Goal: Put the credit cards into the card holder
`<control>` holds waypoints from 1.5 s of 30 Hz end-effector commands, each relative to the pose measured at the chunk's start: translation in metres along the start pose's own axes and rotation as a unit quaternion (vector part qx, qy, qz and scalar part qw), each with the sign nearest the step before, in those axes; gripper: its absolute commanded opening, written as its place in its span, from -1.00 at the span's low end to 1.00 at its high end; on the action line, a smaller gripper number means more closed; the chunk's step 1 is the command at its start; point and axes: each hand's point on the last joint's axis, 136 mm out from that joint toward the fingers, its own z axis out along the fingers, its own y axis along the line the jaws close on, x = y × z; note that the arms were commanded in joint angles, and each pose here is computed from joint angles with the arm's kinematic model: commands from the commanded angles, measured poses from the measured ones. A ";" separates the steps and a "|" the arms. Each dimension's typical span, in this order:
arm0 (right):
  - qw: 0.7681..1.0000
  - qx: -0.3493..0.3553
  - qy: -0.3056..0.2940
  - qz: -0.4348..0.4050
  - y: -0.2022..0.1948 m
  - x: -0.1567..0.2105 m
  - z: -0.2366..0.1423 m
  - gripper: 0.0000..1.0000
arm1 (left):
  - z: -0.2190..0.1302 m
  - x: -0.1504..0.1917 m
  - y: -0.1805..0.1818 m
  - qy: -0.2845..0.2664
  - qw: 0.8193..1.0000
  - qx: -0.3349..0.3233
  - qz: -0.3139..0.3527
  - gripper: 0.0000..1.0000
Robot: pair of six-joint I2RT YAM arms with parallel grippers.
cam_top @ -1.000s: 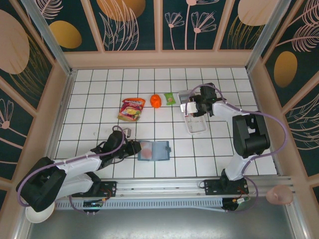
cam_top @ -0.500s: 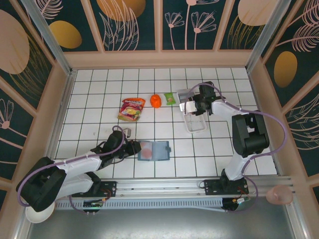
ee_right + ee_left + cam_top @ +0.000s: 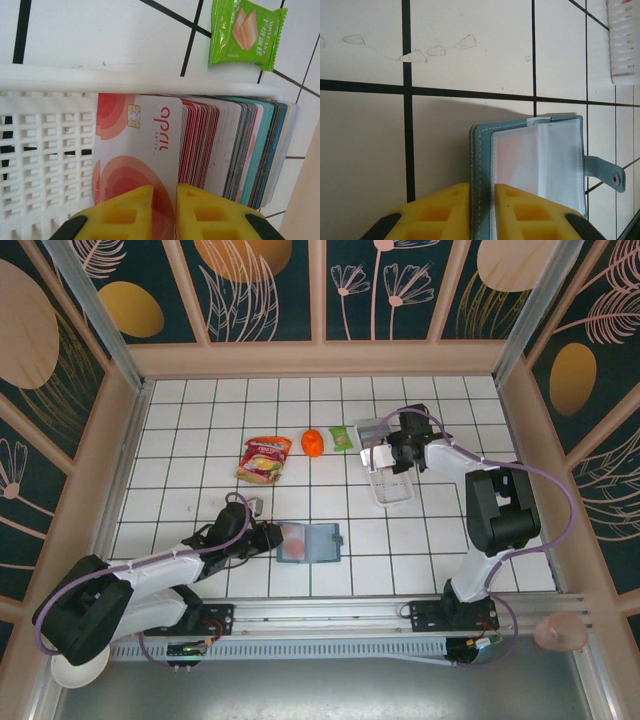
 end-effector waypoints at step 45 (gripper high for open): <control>0.997 -0.074 -0.001 0.038 0.042 -0.013 0.006 -0.68 | -0.001 0.008 0.009 0.007 1.000 -0.012 0.006 -0.56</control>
